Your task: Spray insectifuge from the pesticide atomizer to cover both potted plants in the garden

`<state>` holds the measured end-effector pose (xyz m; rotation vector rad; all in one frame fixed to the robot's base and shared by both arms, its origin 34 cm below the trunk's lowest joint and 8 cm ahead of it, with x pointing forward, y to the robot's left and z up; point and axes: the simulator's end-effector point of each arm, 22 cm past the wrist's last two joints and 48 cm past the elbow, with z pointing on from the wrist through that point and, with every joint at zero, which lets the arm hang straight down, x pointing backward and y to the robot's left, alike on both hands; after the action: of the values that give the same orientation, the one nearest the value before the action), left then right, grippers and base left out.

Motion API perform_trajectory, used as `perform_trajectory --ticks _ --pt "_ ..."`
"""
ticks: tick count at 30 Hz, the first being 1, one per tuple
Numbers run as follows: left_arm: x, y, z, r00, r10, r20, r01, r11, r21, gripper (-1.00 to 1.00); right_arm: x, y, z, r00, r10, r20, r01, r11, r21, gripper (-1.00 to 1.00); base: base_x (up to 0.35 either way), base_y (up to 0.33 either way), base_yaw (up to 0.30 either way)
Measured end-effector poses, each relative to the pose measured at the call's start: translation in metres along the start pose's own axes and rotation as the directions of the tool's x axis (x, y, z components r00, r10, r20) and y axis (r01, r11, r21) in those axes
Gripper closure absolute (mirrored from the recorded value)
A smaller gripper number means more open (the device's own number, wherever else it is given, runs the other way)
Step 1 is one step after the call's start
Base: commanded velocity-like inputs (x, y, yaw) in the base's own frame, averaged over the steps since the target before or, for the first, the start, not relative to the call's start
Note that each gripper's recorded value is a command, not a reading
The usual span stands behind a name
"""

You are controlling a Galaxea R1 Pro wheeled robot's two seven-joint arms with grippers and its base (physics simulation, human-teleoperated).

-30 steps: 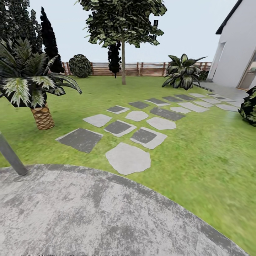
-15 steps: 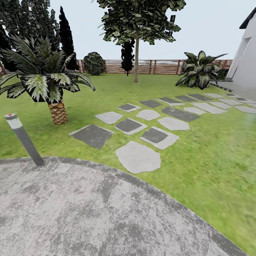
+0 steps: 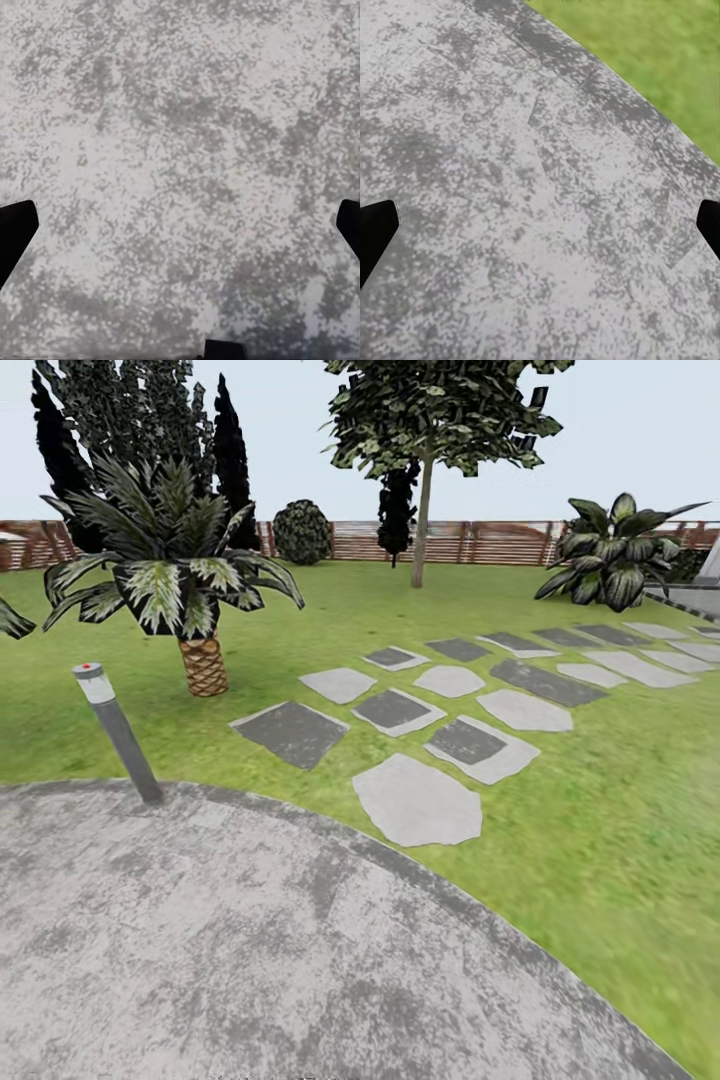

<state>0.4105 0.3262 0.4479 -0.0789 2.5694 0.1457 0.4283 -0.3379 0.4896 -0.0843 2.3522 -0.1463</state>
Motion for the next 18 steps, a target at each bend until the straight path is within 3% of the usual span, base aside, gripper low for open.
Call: perform_trajectory --ticks 18 --pt "0.0078 0.0015 0.0008 1.000 0.005 -0.018 -0.005 1.000 -0.001 -1.00 0.0075 0.0008 -0.0003 1.000 -0.001 -0.017 0.001 1.000 -0.002 -1.00 0.000 0.000 0.226"
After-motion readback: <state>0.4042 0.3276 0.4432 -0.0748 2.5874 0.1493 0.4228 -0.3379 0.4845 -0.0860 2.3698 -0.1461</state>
